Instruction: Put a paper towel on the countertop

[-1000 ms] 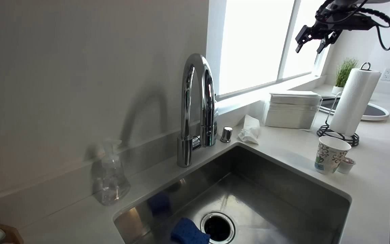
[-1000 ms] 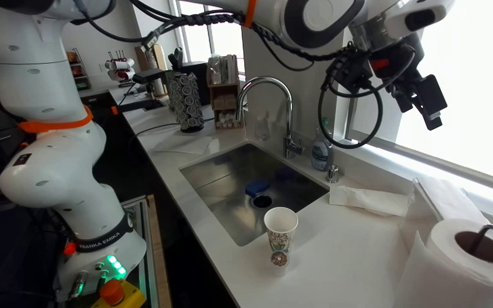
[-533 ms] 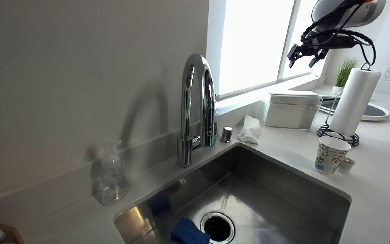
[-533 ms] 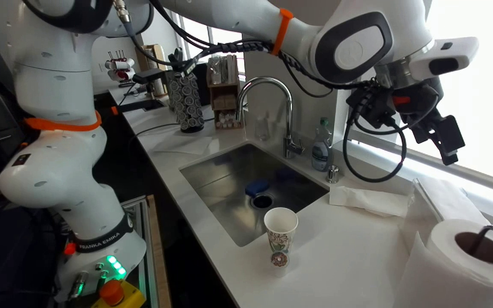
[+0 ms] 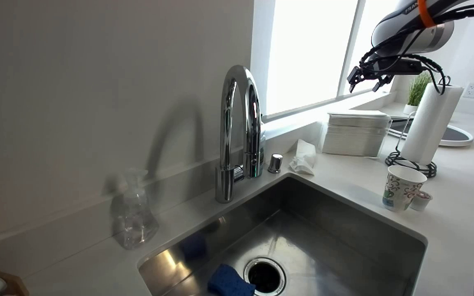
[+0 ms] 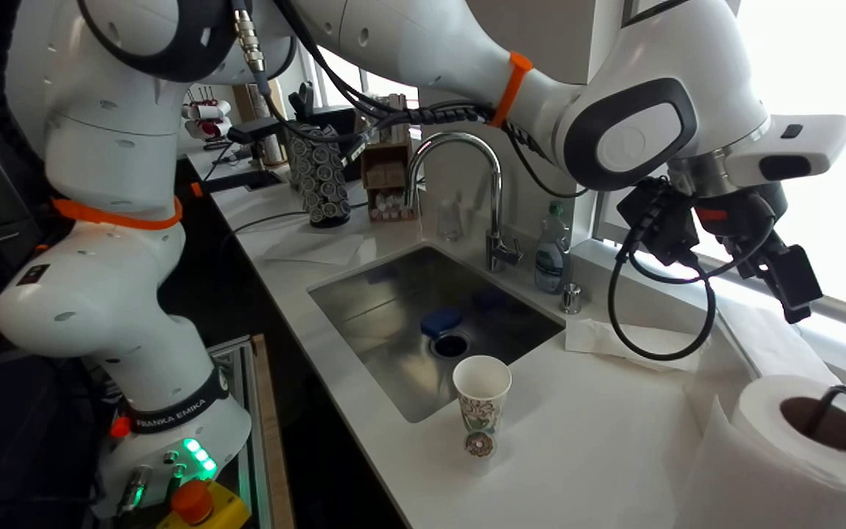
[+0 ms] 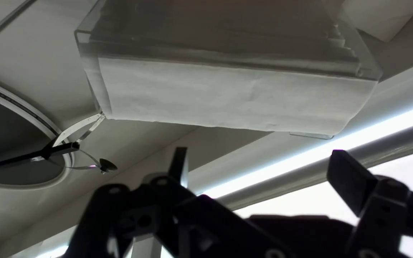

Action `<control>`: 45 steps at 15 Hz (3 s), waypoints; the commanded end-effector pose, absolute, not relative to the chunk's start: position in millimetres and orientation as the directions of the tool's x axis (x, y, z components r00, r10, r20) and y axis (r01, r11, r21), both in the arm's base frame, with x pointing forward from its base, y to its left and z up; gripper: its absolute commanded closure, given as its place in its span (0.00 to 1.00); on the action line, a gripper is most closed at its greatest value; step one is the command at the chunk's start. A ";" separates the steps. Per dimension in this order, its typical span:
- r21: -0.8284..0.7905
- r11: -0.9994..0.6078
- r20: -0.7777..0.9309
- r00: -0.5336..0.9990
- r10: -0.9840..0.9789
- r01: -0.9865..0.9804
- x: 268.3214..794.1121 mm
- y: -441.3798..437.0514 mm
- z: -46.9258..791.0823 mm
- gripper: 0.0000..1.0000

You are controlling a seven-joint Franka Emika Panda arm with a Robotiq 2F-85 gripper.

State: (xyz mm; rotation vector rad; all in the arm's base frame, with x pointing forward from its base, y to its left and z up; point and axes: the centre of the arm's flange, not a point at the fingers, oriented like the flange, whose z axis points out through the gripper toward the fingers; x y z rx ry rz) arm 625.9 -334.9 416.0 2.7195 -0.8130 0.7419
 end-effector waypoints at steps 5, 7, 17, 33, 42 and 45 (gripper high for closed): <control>0.063 -0.831 0.543 0.718 -0.437 -0.553 636.3 -338.8 411.9 0.00; 0.077 -0.836 0.552 0.721 -0.418 -0.544 643.5 -340.3 403.2 0.00; 0.069 -0.828 0.598 0.688 -0.412 -0.556 668.3 -351.3 346.8 0.17; 0.032 -0.802 0.583 0.663 -0.469 -0.596 666.2 -359.7 328.0 0.44; 0.029 -0.802 0.577 0.665 -0.474 -0.597 665.6 -360.2 326.0 0.70; 0.030 -0.804 0.575 0.668 -0.472 -0.595 665.7 -359.7 325.5 0.77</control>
